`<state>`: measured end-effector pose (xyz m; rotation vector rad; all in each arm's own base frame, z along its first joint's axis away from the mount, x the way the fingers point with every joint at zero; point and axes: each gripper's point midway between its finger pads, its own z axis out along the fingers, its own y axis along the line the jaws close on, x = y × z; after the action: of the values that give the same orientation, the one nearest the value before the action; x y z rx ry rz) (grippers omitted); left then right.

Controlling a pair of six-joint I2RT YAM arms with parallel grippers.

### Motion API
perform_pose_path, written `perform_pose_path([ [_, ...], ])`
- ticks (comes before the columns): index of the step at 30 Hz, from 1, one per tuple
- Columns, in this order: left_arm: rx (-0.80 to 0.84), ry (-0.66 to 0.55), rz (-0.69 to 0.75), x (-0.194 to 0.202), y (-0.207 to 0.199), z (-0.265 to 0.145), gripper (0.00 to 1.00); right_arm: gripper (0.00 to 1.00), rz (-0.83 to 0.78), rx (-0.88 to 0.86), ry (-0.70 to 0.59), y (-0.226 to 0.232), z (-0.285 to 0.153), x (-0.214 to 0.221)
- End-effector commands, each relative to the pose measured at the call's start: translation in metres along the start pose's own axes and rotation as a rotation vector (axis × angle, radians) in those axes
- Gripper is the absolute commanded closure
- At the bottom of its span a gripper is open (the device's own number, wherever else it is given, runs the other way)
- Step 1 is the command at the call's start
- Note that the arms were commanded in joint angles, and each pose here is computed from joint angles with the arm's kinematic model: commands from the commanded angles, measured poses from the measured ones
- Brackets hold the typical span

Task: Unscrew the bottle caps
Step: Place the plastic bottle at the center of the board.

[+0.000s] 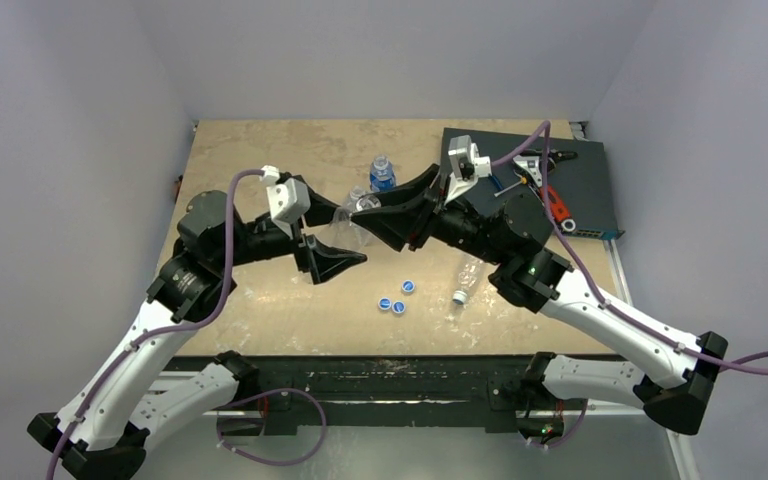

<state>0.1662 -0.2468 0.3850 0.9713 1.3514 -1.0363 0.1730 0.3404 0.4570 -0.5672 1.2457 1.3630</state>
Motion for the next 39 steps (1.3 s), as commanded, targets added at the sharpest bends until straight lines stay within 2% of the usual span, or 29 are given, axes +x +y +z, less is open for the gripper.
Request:
perform_pose_path([
  [1, 0.021, -0.042, 0.018, -0.012, -0.003, 0.002, 0.99, 0.71, -0.002, -0.005, -0.034, 0.007, 0.011, -0.012],
  [3, 0.019, -0.038, 0.014, -0.012, -0.002, 0.002, 0.9, 0.87, -0.002, 0.023, -0.014, 0.002, 0.014, -0.005],
  [4, 0.01, -0.036, 0.009, -0.012, -0.001, 0.002, 0.75, 0.92, -0.003, 0.038, -0.003, -0.001, 0.015, -0.002],
  [5, -0.016, -0.034, -0.002, -0.012, 0.002, 0.001, 0.37, 0.95, -0.008, 0.059, 0.006, -0.005, 0.016, 0.0],
  [6, -0.048, -0.035, -0.018, -0.012, 0.007, 0.0, 0.25, 0.96, -0.016, 0.085, 0.015, -0.01, 0.015, 0.002],
  [7, -0.085, -0.033, -0.025, -0.013, 0.012, -0.001, 0.18, 0.96, -0.029, 0.124, 0.014, -0.016, 0.014, 0.001],
  [9, -0.133, -0.026, -0.019, -0.015, 0.019, -0.005, 0.11, 0.97, -0.05, 0.199, 0.027, -0.029, 0.006, 0.003],
  [14, -0.308, 0.005, -0.02, -0.018, 0.041, -0.022, 0.04, 0.97, -0.17, 0.396, 0.109, -0.067, -0.025, 0.019],
  [21, -0.402, 0.136, -0.045, -0.004, 0.058, -0.03, 0.0, 1.0, -0.305, 0.692, 0.24, -0.139, -0.064, 0.07],
  [25, -0.438, 0.185, -0.078, 0.0, 0.066, -0.029, 0.0, 1.0, -0.342, 0.813, 0.203, -0.177, -0.072, 0.079],
  [30, -0.437, 0.177, -0.067, -0.002, 0.065, -0.03, 0.0, 1.0, -0.328, 0.886, 0.135, -0.216, -0.074, 0.078],
  [39, -0.439, 0.168, -0.072, -0.003, 0.065, -0.03, 0.0, 1.0, -0.343, 0.94, 0.079, -0.248, -0.07, 0.092],
])
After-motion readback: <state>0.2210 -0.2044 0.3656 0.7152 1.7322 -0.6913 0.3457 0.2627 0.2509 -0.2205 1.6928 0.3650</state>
